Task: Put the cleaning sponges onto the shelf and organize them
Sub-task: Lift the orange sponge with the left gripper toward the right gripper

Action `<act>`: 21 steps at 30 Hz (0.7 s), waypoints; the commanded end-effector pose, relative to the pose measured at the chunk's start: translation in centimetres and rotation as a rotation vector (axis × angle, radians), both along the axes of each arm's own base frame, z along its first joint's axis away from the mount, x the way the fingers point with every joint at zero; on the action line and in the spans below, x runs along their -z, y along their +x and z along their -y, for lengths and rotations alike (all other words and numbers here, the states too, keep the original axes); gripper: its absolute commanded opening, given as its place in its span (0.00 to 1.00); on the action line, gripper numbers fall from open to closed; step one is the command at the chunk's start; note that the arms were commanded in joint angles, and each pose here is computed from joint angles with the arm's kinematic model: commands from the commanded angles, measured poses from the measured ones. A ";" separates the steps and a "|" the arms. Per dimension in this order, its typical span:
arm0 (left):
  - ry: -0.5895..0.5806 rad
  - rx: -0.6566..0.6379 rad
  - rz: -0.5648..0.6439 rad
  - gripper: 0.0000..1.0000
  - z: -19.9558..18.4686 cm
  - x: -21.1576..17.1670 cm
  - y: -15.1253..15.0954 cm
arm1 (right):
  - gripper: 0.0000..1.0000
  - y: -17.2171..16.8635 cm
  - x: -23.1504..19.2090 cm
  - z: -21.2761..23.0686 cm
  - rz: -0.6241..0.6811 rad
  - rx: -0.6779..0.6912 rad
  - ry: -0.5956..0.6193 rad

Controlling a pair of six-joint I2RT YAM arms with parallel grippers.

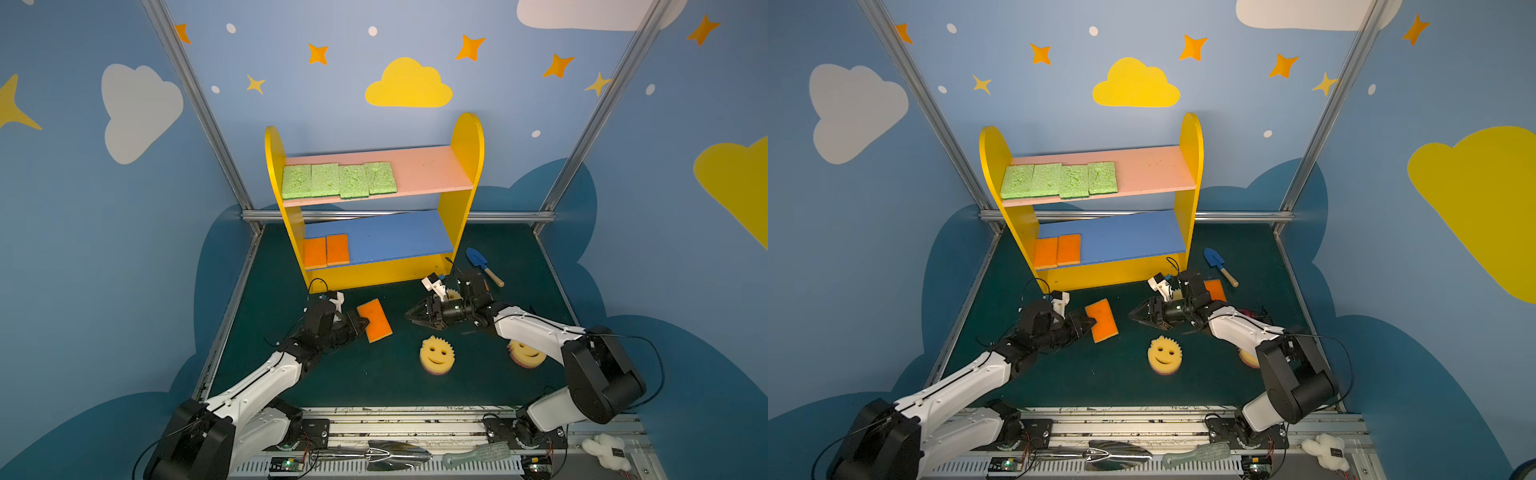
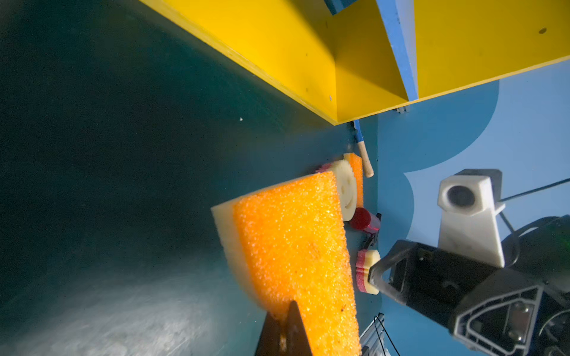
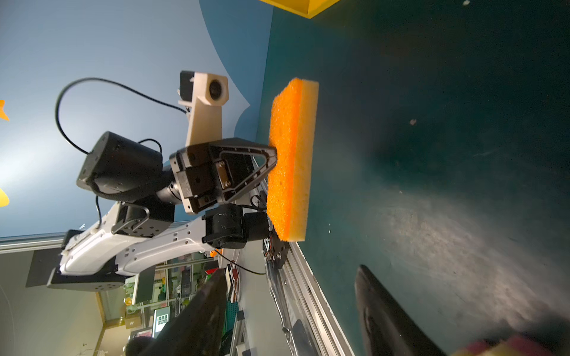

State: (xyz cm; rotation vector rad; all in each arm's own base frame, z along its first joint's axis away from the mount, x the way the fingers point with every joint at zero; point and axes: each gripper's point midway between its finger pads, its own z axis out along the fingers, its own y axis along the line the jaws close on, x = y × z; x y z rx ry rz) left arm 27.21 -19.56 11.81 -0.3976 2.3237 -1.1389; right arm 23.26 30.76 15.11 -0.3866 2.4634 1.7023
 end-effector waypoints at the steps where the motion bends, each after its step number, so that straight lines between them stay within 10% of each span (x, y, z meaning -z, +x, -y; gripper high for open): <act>1: -0.019 0.005 0.059 0.03 1.2 -1.5 1.5 | 0.64 -1.1 -0.2 0.0 0.024 -0.037 0.013; 21: -0.053 0.092 0.061 0.03 6.1 -2.4 4.2 | 0.41 -0.4 1.8 -0.2 -0.038 -0.056 0.010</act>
